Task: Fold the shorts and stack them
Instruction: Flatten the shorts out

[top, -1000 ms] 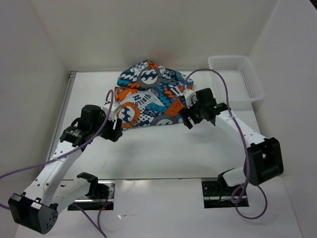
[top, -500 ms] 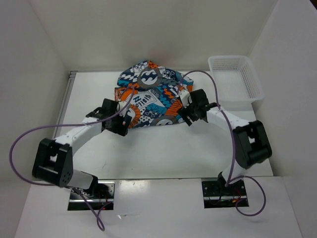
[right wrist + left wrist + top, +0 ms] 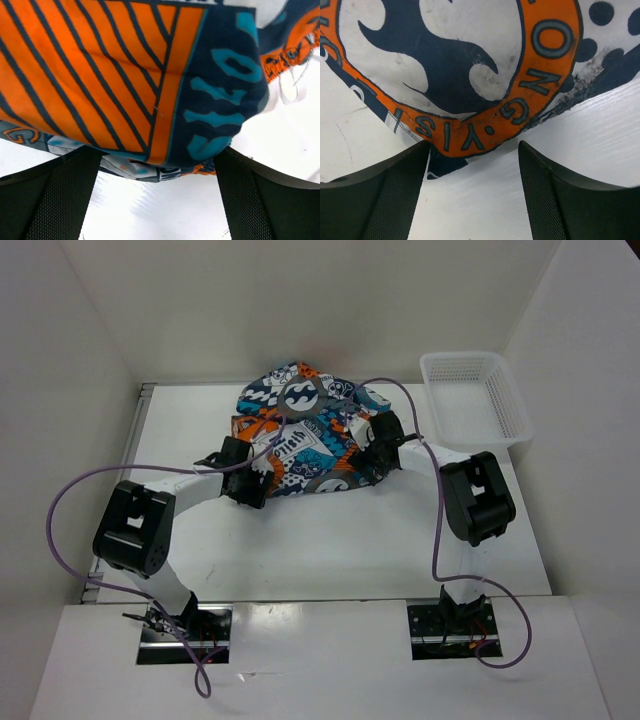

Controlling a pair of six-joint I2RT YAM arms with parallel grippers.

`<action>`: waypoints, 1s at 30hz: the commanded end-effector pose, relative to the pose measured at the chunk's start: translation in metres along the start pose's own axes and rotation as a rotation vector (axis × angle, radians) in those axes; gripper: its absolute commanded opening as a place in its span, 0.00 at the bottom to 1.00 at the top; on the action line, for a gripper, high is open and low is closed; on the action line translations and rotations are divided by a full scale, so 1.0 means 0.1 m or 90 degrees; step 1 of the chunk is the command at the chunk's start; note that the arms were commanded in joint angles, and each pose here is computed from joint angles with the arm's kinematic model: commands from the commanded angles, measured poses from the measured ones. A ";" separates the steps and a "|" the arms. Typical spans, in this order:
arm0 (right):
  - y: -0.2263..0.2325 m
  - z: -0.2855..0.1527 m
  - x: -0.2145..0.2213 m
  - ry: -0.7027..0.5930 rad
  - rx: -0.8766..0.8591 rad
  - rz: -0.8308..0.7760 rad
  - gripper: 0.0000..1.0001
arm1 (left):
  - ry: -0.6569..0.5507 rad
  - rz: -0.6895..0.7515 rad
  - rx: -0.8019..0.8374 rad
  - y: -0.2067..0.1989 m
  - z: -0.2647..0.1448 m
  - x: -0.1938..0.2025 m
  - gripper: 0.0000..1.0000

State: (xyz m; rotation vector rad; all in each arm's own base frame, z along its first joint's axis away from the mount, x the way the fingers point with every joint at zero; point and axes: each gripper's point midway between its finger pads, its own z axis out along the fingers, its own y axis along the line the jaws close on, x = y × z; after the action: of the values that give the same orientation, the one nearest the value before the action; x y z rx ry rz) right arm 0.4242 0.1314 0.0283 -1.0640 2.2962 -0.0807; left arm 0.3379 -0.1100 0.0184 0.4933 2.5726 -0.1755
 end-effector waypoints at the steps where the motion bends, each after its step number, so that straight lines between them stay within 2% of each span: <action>1: 0.04 0.09 0.08 0.025 -0.024 -0.026 0.94 | 0.021 -0.006 0.010 0.00 0.07 0.11 0.79; 4: 0.06 0.05 0.14 0.033 -0.030 -0.046 0.94 | 0.022 -0.017 0.005 0.06 0.09 0.17 0.73; 6: 0.11 -0.01 0.27 0.063 -0.052 -0.082 0.94 | 0.039 -0.019 0.023 0.01 0.11 0.26 0.61; 8: 0.17 -0.08 0.41 0.094 -0.077 -0.121 0.94 | 0.052 -0.021 0.030 -0.01 0.11 0.33 0.44; 9: 0.19 -0.11 0.49 0.106 -0.091 -0.163 0.94 | 0.052 -0.021 0.030 -0.01 0.11 0.33 0.22; 11: 0.22 -0.15 0.60 0.129 -0.103 -0.192 0.94 | 0.046 -0.020 0.029 -0.01 0.11 0.31 0.08; 13: 0.24 -0.17 0.71 0.143 -0.114 -0.231 0.94 | 0.034 -0.019 0.028 -0.01 0.07 0.26 0.00; 16: 0.33 -0.19 0.86 0.168 -0.142 -0.282 0.90 | 0.039 -0.019 0.029 -0.02 -0.03 0.29 0.00; 18: 0.36 -0.20 0.97 0.186 -0.148 -0.290 0.83 | 0.045 -0.020 0.022 -0.02 -0.07 0.37 0.00; 20: 0.36 -0.20 1.03 0.196 -0.151 -0.311 0.83 | 0.038 -0.019 0.014 0.00 -0.13 0.40 0.00; 22: 0.31 -0.28 0.98 0.189 -0.138 -0.318 0.91 | 0.048 -0.025 0.006 0.03 -0.17 0.51 0.00; 25: 0.18 -0.43 0.68 0.151 -0.127 -0.333 0.95 | 0.052 -0.032 0.003 0.06 -0.20 0.55 0.00; 30: 0.23 -0.58 0.31 0.081 -0.183 -0.336 0.95 | 0.053 -0.031 -0.016 0.11 -0.22 0.51 0.00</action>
State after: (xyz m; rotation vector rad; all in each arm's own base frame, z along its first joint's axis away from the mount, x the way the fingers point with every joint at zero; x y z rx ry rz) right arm 0.3746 0.1143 0.0324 -1.7481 2.1238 -0.1053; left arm 0.3011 -0.1000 0.0147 0.4690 2.6002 -0.2457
